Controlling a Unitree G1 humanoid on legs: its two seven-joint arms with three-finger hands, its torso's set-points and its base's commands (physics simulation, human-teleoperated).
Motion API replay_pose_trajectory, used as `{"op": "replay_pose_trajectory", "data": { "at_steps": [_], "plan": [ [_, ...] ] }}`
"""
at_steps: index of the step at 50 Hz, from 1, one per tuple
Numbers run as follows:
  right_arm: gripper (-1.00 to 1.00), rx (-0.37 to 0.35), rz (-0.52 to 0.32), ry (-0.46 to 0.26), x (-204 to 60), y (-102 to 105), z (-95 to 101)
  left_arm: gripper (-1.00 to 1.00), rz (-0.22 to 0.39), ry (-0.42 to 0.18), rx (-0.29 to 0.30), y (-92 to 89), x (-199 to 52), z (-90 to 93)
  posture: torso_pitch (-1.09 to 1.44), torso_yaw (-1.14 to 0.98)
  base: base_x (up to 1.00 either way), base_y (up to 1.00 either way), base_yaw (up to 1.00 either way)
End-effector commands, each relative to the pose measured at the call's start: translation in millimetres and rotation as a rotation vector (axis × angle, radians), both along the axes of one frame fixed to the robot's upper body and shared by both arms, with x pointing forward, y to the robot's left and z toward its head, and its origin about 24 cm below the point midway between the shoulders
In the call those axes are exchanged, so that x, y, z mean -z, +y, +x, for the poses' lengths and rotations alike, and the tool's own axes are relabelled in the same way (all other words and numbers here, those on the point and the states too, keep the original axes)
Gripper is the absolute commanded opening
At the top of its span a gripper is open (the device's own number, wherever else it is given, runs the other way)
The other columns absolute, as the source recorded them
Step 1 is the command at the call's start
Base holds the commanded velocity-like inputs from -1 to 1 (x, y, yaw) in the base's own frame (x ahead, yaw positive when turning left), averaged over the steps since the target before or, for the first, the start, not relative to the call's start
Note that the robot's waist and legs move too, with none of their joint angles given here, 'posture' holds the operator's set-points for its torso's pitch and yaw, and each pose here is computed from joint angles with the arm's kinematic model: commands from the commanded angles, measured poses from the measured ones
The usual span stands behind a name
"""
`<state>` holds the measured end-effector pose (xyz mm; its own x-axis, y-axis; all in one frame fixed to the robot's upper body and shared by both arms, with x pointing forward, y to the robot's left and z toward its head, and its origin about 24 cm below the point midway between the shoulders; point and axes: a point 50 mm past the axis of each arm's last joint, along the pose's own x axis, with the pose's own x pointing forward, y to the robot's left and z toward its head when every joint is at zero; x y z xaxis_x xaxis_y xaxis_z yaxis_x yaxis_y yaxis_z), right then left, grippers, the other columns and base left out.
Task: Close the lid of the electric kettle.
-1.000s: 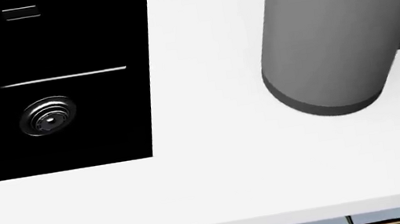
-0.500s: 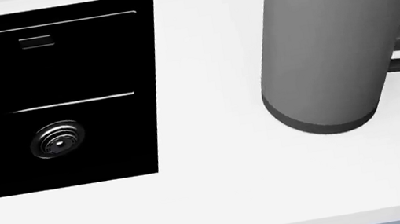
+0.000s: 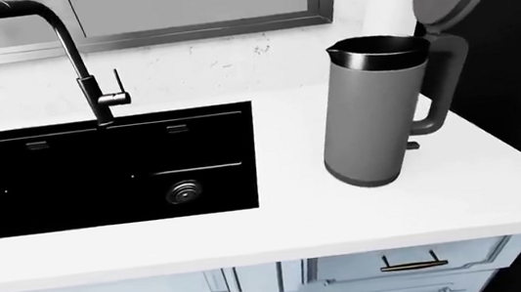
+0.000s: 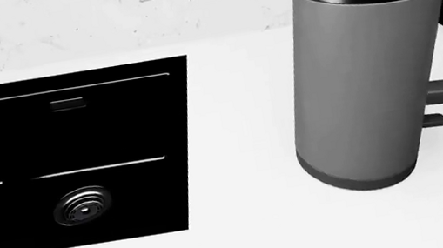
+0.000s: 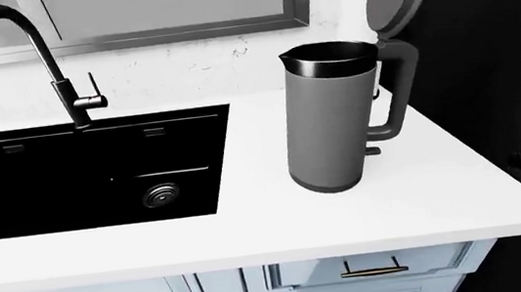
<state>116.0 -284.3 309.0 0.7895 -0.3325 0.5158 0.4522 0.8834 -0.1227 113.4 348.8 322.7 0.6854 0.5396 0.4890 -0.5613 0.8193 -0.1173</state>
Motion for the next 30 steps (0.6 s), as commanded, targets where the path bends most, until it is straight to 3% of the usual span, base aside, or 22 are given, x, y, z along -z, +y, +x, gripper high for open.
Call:
{"op": "replay_pose_trajectory", "data": {
  "at_steps": [1,30],
  "plan": [
    [1.00,0.001,-0.023,-0.037,-6.2,1.7,-2.3,1.00,0.045,-0.034,0.004,-4.4,-8.3,-1.9,-0.56,0.00,0.00,0.00,0.00],
    [1.00,-0.008,-0.022,-0.032,-3.9,3.1,-0.6,1.00,0.073,-0.040,-0.003,-7.8,-9.0,0.3,-0.67,0.00,0.00,0.00,0.00]
  ]
}}
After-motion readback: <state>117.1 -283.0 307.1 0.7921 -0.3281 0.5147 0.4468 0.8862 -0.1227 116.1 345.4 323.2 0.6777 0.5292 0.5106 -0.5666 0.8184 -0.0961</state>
